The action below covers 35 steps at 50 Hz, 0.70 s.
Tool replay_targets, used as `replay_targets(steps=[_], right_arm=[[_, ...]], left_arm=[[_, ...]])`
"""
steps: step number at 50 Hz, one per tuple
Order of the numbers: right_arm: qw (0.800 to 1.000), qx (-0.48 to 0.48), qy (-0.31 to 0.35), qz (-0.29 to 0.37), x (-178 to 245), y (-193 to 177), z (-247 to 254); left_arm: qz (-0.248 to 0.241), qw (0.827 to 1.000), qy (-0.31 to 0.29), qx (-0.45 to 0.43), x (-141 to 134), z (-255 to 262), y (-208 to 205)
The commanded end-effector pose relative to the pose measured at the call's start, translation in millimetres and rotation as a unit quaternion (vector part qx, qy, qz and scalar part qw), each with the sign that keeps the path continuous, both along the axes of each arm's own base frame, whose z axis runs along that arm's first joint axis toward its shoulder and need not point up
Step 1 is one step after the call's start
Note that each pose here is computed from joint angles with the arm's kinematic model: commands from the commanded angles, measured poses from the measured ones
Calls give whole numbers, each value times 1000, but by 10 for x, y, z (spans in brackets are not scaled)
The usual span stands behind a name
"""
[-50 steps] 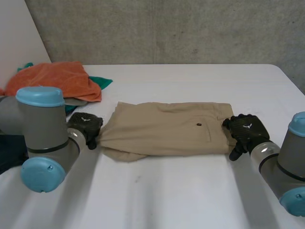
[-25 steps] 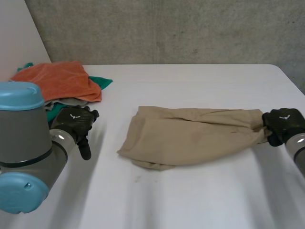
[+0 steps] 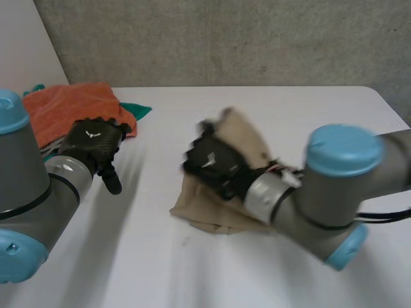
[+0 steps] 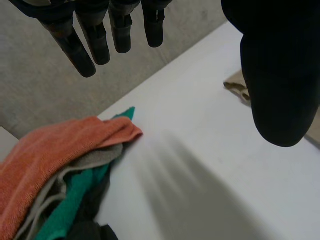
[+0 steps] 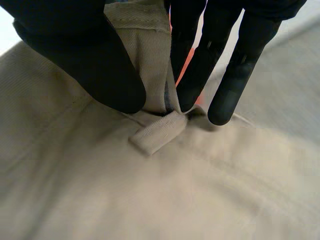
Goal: Fold the laundry.
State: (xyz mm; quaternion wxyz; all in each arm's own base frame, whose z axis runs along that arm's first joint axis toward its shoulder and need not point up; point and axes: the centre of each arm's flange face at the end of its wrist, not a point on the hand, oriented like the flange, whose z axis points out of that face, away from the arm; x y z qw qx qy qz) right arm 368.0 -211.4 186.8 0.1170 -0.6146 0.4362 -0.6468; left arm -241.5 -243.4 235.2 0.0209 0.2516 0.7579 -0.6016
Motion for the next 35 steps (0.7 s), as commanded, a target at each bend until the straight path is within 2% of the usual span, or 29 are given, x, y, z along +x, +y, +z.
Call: replay_targets(steps=[1, 2, 5, 7, 9, 10, 12, 16, 20, 25, 29, 35], right_arm=[[997, 56, -42, -36, 192, -4, 23], [990, 96, -71, -76, 145, -87, 64], [971, 145, -126, -141, 25, -231, 203], [943, 175, -185, -214, -193, -402, 412], [922, 188, -207, -268, -393, -510, 491], [902, 198, -217, -317, -579, -582, 542], [888, 207, -215, -350, -732, -593, 610], [885, 238, -186, -354, -805, -581, 568], [883, 289, -165, -330, -744, -575, 453], [873, 344, -143, -315, -630, -603, 239], [859, 380, -97, -329, -594, -641, -83], [855, 386, -35, -343, -621, -641, -448]], left_arm=[[-2, 999, 21, -32, -53, 159, -105], [-6, 999, 27, -44, -89, 201, -147], [-15, 997, 37, -63, -165, 269, -219], [-31, 995, 46, -78, -280, 340, -258], [-46, 994, 52, -86, -379, 386, -263], [-66, 992, 58, -92, -498, 412, -251], [-96, 989, 68, -94, -677, 420, -232], [-134, 985, 78, -74, -948, 337, -153], [-145, 987, 65, -21, -1074, 135, -47], [-138, 989, 43, 44, -1085, -167, 29], [-133, 987, 18, 88, -1083, -503, 28], [-119, 985, -11, 121, -1026, -787, -19]])
